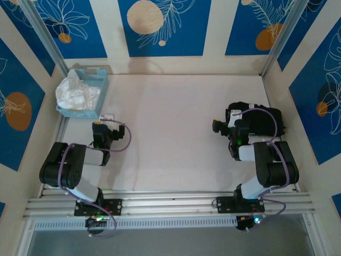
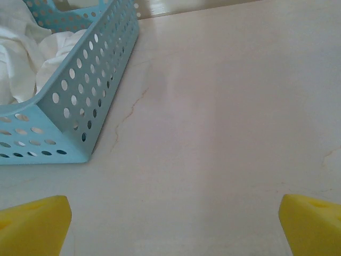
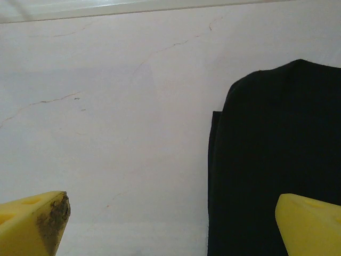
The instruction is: Fold the inside-out t-shirt
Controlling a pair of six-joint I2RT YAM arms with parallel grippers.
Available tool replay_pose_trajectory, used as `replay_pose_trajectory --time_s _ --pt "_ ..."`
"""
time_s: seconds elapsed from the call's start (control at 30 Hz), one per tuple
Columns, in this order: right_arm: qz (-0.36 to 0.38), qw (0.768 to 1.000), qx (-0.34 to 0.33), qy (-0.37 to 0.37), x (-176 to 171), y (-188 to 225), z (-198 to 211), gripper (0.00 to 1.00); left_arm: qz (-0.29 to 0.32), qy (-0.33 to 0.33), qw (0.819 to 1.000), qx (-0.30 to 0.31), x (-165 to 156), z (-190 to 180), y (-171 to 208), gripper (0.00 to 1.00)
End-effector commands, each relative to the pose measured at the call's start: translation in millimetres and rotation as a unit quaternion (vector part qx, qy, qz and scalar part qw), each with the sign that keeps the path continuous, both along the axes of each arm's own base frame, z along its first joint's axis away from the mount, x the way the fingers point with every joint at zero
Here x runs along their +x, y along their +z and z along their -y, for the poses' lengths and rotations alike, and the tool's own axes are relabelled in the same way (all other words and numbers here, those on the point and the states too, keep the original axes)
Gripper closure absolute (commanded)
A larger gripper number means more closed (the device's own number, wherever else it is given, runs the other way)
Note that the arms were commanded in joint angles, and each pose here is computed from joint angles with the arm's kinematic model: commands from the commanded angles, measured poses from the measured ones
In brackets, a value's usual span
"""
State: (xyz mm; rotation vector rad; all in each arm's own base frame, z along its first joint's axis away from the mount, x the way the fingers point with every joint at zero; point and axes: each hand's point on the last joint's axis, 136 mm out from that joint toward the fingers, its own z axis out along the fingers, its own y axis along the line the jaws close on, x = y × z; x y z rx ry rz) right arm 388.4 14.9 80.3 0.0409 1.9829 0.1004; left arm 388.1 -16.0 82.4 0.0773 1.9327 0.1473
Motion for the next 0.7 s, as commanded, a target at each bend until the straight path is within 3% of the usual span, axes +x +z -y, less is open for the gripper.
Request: replay_pose_trajectory --time_s 0.0,0.67 --pt "0.023 1.000 0.006 0.004 7.9 13.7 -2.1 0.01 0.021 0.003 1.000 -0.012 6.0 -2.2 11.2 0.00" --pt "0.021 1.000 0.011 0.006 8.2 13.4 -1.6 0.01 0.018 0.008 1.000 -0.021 6.8 -6.2 10.3 0.00"
